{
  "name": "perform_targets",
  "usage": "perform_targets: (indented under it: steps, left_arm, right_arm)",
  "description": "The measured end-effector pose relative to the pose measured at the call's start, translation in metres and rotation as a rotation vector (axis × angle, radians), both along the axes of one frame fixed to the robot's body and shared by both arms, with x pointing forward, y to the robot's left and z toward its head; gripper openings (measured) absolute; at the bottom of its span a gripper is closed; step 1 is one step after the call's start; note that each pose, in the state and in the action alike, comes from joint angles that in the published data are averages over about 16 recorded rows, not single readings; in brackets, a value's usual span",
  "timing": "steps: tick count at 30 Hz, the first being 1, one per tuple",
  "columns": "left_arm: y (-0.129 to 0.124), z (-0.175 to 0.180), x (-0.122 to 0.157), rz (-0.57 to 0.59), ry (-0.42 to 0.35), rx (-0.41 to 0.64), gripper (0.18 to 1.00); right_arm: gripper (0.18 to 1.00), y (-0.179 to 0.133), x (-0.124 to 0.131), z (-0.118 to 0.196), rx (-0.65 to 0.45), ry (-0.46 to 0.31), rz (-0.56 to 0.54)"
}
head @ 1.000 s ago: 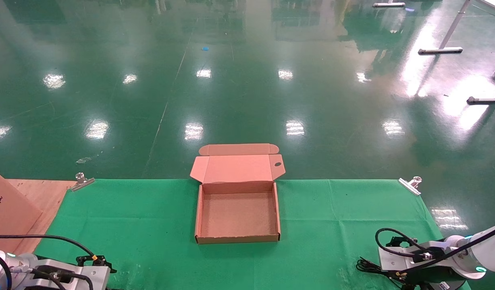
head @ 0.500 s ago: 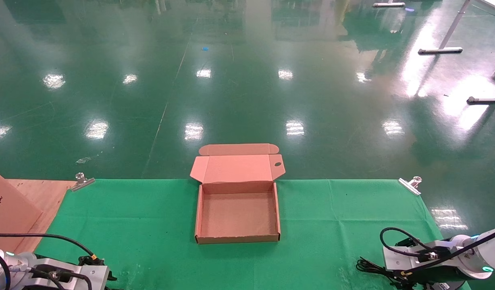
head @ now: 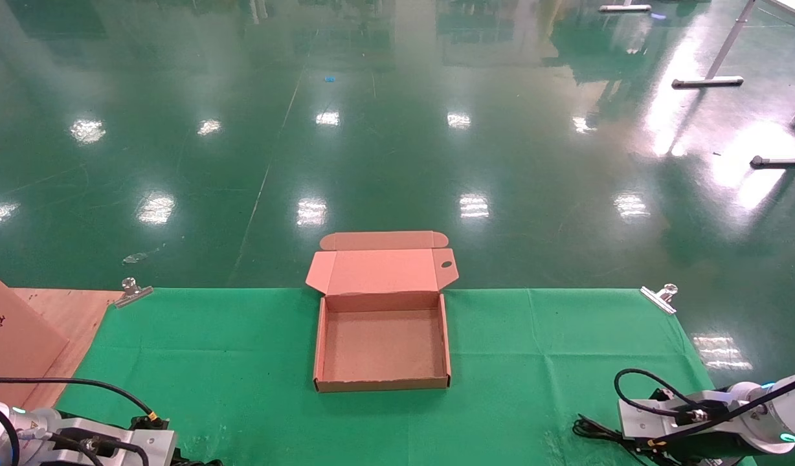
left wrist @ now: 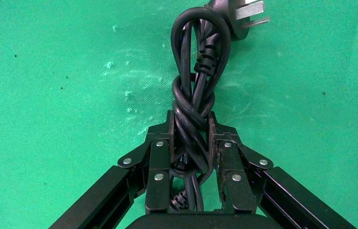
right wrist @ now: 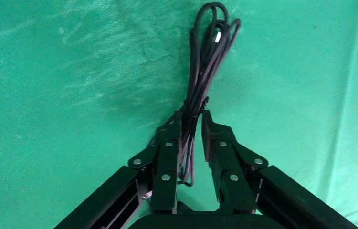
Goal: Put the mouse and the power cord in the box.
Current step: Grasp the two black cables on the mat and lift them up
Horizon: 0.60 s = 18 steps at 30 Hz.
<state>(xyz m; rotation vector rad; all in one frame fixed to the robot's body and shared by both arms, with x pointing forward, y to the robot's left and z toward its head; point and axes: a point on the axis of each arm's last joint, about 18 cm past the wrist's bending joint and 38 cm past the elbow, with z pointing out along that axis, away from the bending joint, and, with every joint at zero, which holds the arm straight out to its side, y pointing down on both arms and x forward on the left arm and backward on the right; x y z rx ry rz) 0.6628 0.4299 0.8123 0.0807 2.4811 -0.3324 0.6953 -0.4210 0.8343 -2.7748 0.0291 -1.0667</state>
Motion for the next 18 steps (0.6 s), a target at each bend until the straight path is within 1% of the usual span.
perform_targets:
  steps: [5,10,14,18]
  left_arm:
    - [0.001,0.004,-0.001,-0.006,-0.004,-0.001,0.317]
    - [0.002,0.015,-0.001,-0.018,-0.019,-0.005,0.309]
    - [0.002,0.031,-0.001,-0.034,-0.039,-0.008,0.308]
    - [0.001,0.051,-0.001,-0.054,-0.066,-0.010,0.308]
  right_arm:
    - [0.280,0.001,0.000,0.003,0.010,-0.004,0.004]
    - [0.237,0.004,0.000,0.015,0.028,-0.018,0.021]
    - [0.216,0.008,0.000,0.033,0.051,-0.040,0.047]
    - [0.203,0.013,-0.002,0.058,0.076,-0.073,0.085]
